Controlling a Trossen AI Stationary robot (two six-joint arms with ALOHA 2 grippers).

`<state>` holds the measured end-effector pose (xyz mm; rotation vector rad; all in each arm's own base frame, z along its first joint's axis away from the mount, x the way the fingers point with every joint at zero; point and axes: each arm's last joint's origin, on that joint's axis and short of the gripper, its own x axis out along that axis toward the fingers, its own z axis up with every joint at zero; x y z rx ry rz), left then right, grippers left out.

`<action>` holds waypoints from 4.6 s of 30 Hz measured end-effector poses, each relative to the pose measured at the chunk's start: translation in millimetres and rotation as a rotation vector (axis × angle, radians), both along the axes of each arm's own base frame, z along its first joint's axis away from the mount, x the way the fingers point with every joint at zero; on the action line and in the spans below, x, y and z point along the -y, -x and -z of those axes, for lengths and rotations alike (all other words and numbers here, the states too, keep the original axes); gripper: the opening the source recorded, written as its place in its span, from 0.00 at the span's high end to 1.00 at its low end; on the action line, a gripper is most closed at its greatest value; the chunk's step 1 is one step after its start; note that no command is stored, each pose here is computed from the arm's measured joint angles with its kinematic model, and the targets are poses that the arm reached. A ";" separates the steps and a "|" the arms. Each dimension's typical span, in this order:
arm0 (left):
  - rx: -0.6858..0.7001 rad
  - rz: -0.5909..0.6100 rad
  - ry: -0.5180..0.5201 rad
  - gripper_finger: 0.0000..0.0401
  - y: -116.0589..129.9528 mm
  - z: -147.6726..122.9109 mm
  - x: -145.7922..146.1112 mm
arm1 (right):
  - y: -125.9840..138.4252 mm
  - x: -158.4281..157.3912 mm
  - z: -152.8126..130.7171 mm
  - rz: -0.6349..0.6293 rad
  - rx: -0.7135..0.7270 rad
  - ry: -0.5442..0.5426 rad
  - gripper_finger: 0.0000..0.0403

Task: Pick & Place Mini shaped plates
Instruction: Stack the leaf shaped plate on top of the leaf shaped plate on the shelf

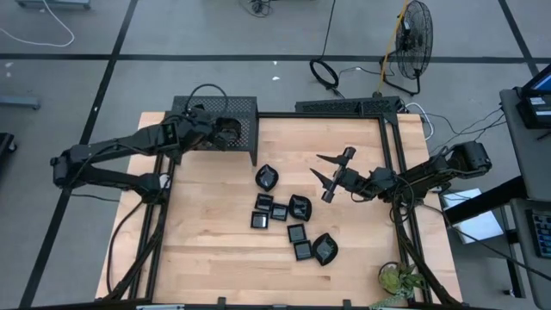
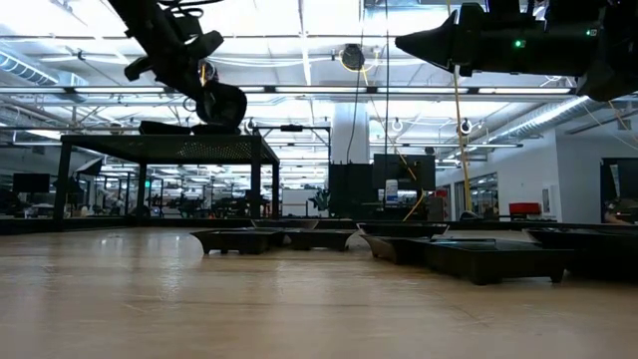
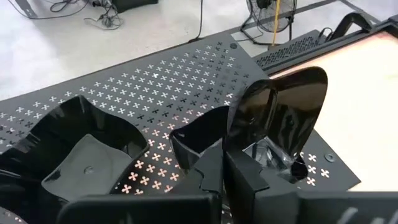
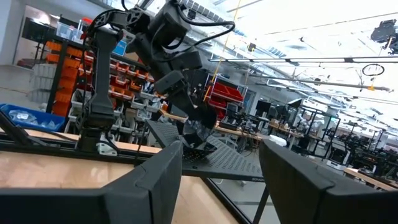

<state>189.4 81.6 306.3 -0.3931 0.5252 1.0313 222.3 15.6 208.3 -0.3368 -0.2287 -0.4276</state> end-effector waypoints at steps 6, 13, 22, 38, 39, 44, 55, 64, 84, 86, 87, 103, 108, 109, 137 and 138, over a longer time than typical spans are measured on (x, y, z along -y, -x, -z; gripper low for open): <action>-0.021 -0.005 -0.011 0.98 1.3 0.3 -3.9 | 0.0 0.0 0.0 0.000 0.000 0.000 0.50; -0.031 0.018 -0.008 0.92 1.0 0.6 -3.8 | 0.0 0.0 0.0 0.000 0.000 0.000 0.50; -0.028 0.008 -0.011 0.73 1.1 0.4 -4.0 | -0.1 0.0 0.4 0.000 -0.004 0.000 0.50; 0.044 0.292 -0.180 0.60 6.6 -27.2 34.1 | -0.7 -0.1 2.1 -0.005 -0.017 -0.014 0.50; 0.071 0.310 -0.200 0.60 9.5 -30.8 39.4 | -0.9 -0.2 2.8 -0.005 -0.025 -0.013 0.50; 0.198 0.444 -0.312 0.60 24.6 -31.3 64.8 | -1.3 -0.2 4.2 -0.013 -0.030 -0.038 0.50; 0.389 0.641 -0.414 0.60 54.9 28.5 90.5 | -5.3 -18.1 7.4 -0.125 -0.136 -0.179 0.50; 0.370 0.700 -0.457 0.60 57.4 42.4 94.5 | -18.0 -90.8 -37.2 -0.107 -0.798 -0.529 0.50; 0.330 0.719 -0.497 0.60 57.1 43.0 94.5 | -26.0 -141.4 45.1 0.080 -1.322 -1.110 0.50; 0.322 0.723 -0.508 0.60 57.1 42.9 94.6 | -26.4 -141.8 49.4 0.098 -1.331 -1.113 0.50; 0.319 0.724 -0.510 0.60 57.1 42.9 94.5 | -26.6 -141.9 50.5 0.104 -1.332 -1.116 0.50; 0.317 0.725 -0.512 0.60 57.1 43.0 94.6 | -21.9 -114.6 55.4 0.357 -1.328 -0.953 0.52; 0.318 0.725 -0.511 0.60 57.1 43.0 94.6 | -28.0 -101.0 54.4 0.407 -1.261 -0.852 0.55; 0.317 0.725 -0.512 0.60 57.0 43.0 94.6 | -29.5 -97.7 54.1 0.420 -1.244 -0.824 0.56; 0.302 0.725 -0.488 0.60 57.1 45.9 94.5 | -15.4 -80.0 68.3 0.316 -1.320 -1.053 0.58; 0.302 0.725 -0.488 0.60 57.1 45.9 94.5 | -15.3 -79.9 68.6 0.314 -1.318 -1.053 0.58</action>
